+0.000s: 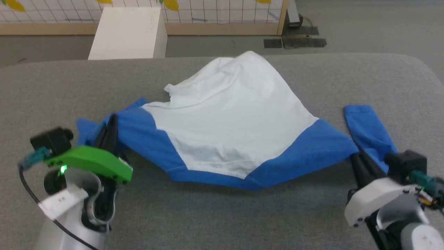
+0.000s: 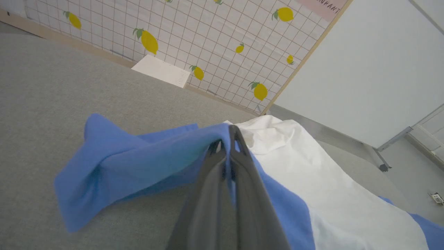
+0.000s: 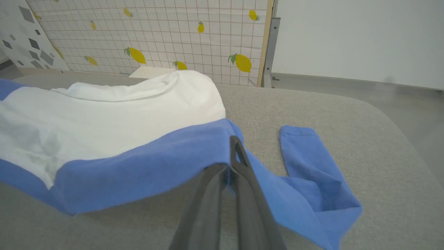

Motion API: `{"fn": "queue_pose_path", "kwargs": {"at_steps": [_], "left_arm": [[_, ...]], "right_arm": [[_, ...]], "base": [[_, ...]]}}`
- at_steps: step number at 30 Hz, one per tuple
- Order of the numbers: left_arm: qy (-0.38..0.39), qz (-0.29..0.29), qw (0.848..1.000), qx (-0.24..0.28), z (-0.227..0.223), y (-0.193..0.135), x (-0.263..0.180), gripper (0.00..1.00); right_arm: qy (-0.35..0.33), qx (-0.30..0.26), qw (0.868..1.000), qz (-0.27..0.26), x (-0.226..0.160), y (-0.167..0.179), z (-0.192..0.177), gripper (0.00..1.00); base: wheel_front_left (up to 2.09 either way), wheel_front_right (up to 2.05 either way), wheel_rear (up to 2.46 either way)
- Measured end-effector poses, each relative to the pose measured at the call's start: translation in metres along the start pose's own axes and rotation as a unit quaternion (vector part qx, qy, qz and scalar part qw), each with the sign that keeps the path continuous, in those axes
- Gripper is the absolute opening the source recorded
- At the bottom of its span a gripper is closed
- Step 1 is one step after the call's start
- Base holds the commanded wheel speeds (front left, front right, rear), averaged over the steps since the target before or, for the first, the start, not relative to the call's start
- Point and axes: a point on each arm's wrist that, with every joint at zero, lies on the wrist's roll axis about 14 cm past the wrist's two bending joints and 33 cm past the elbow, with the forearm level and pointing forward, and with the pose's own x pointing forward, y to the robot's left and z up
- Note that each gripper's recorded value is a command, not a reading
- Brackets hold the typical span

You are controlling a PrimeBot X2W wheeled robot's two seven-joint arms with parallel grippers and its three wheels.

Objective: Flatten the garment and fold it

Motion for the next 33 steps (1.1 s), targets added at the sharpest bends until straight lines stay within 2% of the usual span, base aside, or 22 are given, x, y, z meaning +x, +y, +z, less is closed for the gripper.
{"fn": "queue_pose_path", "kwargs": {"at_steps": [6,8,12,17,18,21,24,30,33], "left_arm": [[-0.022,-0.092,0.996,-0.001,0.064,-0.055,0.021,0.0],[-0.031,-0.102,0.994,0.005,0.082,-0.062,0.031,0.0],[-0.062,-0.104,0.993,-0.003,0.122,-0.069,0.06,0.0],[-0.099,-0.086,0.991,0.017,0.157,-0.066,0.104,0.0],[-0.122,-0.065,0.99,0.024,0.173,-0.058,0.133,0.0],[-0.153,-0.047,0.987,0.028,0.188,-0.049,0.162,0.0],[-0.189,-0.032,0.98,0.053,0.2,-0.043,0.185,0.0],[-0.275,-0.023,0.96,0.041,0.221,-0.033,0.217,0.0],[-0.303,-0.023,0.951,0.061,0.22,-0.029,0.228,0.0]], "right_arm": [[-0.051,-0.079,0.995,0.02,0.02,-0.006,0.073,0.0],[-0.061,-0.095,0.993,0.033,0.033,-0.006,0.096,0.0],[-0.076,-0.164,0.983,0.034,0.07,-0.016,0.141,0.0],[-0.08,-0.21,0.974,0.027,0.122,-0.025,0.178,0.0],[-0.086,-0.227,0.97,0.019,0.156,-0.029,0.198,0.0],[-0.101,-0.234,0.967,0.004,0.191,-0.036,0.218,0.0],[-0.13,-0.253,0.958,-0.018,0.216,-0.043,0.238,0.0],[-0.201,-0.277,0.938,-0.053,0.252,-0.05,0.266,0.0],[-0.239,-0.286,0.926,-0.057,0.262,-0.047,0.274,0.0]], "base": [[0.0,0.0,0.0],[0.0,0.0,0.0],[0.0,0.0,0.0],[0.0,0.0,0.0],[0.0,0.0,0.0],[0.0,0.0,0.0],[0.0,0.0,0.0],[0.0,0.0,0.0],[0.0,0.0,0.0]]}}
